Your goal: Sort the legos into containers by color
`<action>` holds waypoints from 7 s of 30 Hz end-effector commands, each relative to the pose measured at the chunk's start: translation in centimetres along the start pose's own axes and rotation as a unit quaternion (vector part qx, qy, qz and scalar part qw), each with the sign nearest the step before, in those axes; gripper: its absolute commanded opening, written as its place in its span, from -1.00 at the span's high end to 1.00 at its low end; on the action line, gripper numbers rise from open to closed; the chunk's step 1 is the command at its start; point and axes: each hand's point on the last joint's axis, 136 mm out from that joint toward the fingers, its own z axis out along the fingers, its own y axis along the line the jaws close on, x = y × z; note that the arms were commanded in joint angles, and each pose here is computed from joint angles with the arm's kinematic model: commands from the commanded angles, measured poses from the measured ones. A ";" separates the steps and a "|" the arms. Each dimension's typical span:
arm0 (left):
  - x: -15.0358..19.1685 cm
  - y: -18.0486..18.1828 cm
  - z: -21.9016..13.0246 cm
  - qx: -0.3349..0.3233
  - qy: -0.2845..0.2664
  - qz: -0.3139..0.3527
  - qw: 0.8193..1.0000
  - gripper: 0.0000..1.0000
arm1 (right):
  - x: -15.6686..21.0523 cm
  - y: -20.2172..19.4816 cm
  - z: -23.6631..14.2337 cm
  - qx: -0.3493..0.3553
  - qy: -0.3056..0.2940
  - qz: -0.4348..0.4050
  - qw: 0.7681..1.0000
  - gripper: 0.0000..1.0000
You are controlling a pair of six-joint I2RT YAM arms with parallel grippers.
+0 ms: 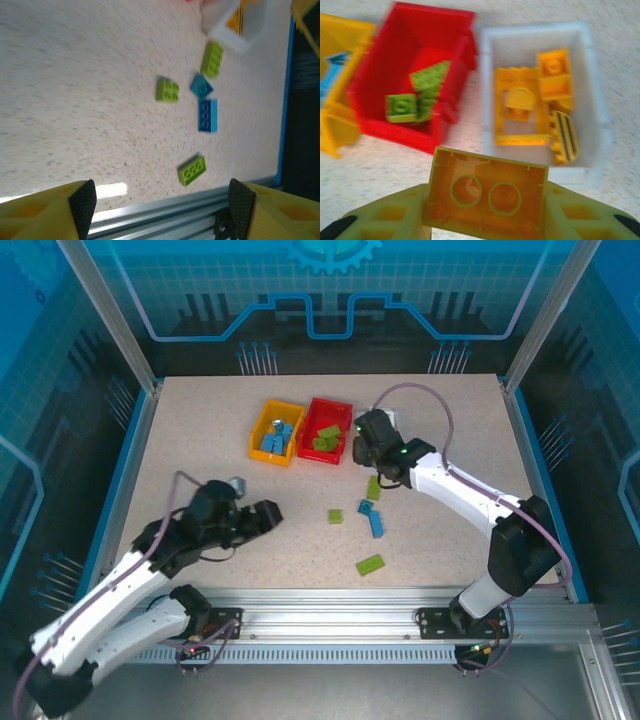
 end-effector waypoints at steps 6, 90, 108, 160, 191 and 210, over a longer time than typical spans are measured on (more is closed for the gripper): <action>0.6 -7.0 5.4 -0.009 -0.022 0.129 0.991 -0.51 | 1.8 -3.7 4.7 0.044 0.090 0.041 0.994 0.31; -1.9 -10.6 12.7 -0.142 0.016 0.167 0.976 0.59 | 9.4 -2.2 -23.7 -0.363 0.003 -0.014 0.932 -0.48; -23.8 3.7 13.0 -0.253 -0.026 0.131 0.958 0.57 | 7.9 9.9 -16.8 -0.318 -0.047 -0.112 0.940 -0.41; -1.3 -8.3 3.8 0.086 -0.007 0.147 0.985 -0.78 | 11.0 -2.8 7.7 0.099 0.145 0.080 0.981 -0.28; -2.9 -8.8 0.6 0.079 -0.060 0.140 0.985 -0.75 | 10.4 -2.5 0.7 0.055 0.101 0.109 0.987 0.44; -6.4 -6.1 -1.1 -0.032 -0.137 0.129 0.982 -0.75 | -4.1 12.4 12.7 -0.109 0.122 0.086 0.983 0.43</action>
